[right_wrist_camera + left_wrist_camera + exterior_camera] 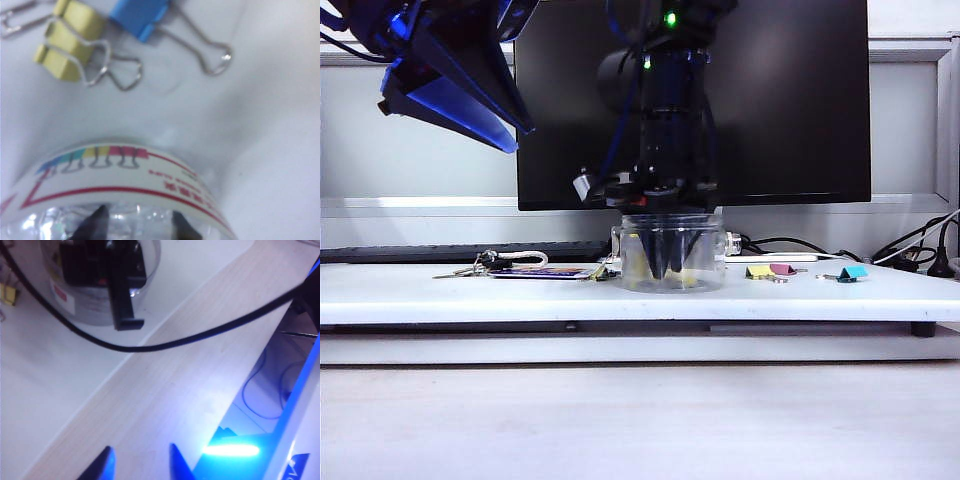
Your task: Take the clips out of the round transparent plastic box and place them on the table.
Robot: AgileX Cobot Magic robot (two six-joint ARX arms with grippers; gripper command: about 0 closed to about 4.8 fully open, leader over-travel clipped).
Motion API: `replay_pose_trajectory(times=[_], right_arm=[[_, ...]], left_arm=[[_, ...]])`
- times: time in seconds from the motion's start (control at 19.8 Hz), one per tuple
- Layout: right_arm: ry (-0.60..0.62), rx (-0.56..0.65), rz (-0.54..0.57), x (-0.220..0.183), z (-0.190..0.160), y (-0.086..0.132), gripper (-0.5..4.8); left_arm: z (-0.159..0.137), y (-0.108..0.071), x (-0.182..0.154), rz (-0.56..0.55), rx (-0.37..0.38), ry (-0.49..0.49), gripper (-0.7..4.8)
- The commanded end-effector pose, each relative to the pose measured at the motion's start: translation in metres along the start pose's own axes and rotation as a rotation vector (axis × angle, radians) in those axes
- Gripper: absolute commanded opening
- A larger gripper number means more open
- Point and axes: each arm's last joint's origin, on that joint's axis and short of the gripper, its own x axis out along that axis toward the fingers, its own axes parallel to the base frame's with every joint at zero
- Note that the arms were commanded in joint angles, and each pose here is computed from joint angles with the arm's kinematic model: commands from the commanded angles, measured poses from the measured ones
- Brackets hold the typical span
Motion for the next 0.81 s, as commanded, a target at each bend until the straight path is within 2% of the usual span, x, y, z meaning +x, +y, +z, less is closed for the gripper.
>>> replay_pose_trajectory(times=[0.05, 0.3, 0.4, 0.51, 0.61, 0.81], right_arm=[[-0.024, 0.004, -0.007, 0.002, 0.003, 0.0, 1.7], [-0.022, 0.009, -0.006, 0.003, 0.003, 0.0, 1.7], [-0.038, 0.041, 0.052, 0.003, 0.003, 0.002, 1.71], [-0.046, 0.054, 0.06, 0.002, 0.004, 0.003, 1.72], [-0.054, 0.049, 0.079, 0.001, 0.005, 0.006, 2.16], [-0.074, 0.043, 0.114, -0.004, 0.006, 0.01, 2.17]], left_arm=[[0.0, -0.001, -0.001, -0.018, 0.015, -0.009, 1.51], [0.001, -0.001, -0.001, -0.017, 0.018, -0.012, 1.51], [0.001, -0.001, -0.001, -0.017, 0.021, -0.013, 1.5], [0.001, -0.001, -0.001, -0.016, 0.023, -0.016, 1.43], [0.002, -0.001, -0.001, -0.015, 0.026, -0.021, 1.42], [0.002, -0.001, -0.001, -0.014, 0.029, -0.025, 1.42]])
